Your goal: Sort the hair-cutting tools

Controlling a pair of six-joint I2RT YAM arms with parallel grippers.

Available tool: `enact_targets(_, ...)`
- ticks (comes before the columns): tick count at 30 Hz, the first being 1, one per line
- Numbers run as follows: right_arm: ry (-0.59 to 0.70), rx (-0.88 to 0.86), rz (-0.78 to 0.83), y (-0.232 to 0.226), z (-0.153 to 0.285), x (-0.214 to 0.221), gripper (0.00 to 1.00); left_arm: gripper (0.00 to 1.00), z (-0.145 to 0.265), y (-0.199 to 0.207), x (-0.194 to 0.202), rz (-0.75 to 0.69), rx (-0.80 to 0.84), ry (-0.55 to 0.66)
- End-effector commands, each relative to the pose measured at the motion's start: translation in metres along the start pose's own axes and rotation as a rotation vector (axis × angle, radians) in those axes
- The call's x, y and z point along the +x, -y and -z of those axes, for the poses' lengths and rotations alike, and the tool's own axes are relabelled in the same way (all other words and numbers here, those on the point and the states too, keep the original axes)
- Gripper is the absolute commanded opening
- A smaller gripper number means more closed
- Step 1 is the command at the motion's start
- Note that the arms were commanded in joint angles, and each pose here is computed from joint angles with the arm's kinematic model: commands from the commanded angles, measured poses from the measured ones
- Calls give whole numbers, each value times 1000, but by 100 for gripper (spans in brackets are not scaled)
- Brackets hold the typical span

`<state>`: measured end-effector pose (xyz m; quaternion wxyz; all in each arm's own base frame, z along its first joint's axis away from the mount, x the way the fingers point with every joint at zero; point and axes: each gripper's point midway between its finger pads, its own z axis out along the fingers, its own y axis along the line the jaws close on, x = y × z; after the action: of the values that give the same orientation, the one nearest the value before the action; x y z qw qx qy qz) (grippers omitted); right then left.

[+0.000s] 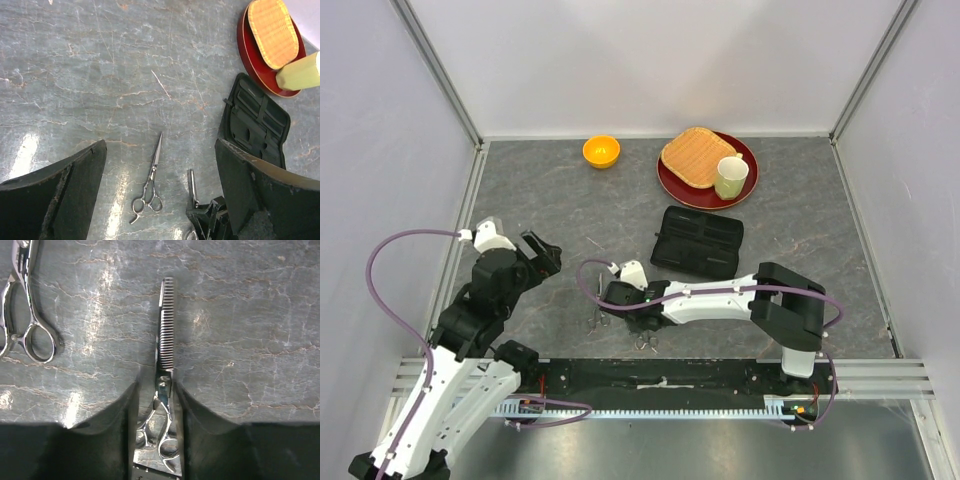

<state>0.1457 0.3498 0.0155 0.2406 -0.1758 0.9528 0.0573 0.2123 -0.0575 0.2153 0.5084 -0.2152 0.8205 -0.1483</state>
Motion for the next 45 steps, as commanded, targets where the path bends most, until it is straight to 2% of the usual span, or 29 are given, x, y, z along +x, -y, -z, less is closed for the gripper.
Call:
enact_targets(1, -49, 84, -6, 14, -15, 15, 26, 96, -3, 12, -3, -9, 46, -7)
enact_targets(3, -68, 98, 13, 19, -16, 18, 16, 98, -4, 20, -1, -26, 76, -23)
enact_targets(8, -49, 112, 14, 32, -15, 5, 0, 100, -6, 31, -5, -45, 99, -51)
enact_targets(15, 105, 90, -15, 47, 12, -51, 0, 100, -11, 36, -5, -39, 83, -77)
enact_targets(21, 227, 33, -100, 61, 48, -95, 0, 100, -22, 56, 14, -59, 163, -180)
enact_targets(24, 300, 0, -152, 69, 74, -119, 0, 100, -27, 80, 29, -68, 290, -245)
enact_targets(25, 317, -5, -165, 72, 79, -124, 0, 100, -23, 100, 29, -72, 403, -256)
enact_targets(28, 387, -32, -232, 82, 102, -147, 0, 100, -17, 123, 47, -90, 584, -313)
enact_targets(29, 408, -42, -254, 83, 108, -153, 0, 99, -15, 136, 41, -92, 659, -281)
enact_targets(31, 464, -72, -300, 85, 126, -170, 0, 98, -5, 151, 57, -91, 813, -333)
enact_targets(32, 483, -80, -320, 86, 131, -177, 0, 97, -3, 162, 53, -82, 884, -306)
enact_targets(35, 548, -100, -355, 86, 152, -198, 0, 96, 3, 172, 74, -58, 980, -404)
enact_targets(39, 603, -137, -404, 83, 170, -216, 0, 97, 11, 192, 77, -94, 1069, -373)
enact_targets(45, 631, -165, -420, 79, 178, -229, 0, 98, 0, 212, 80, -157, 1074, -372)
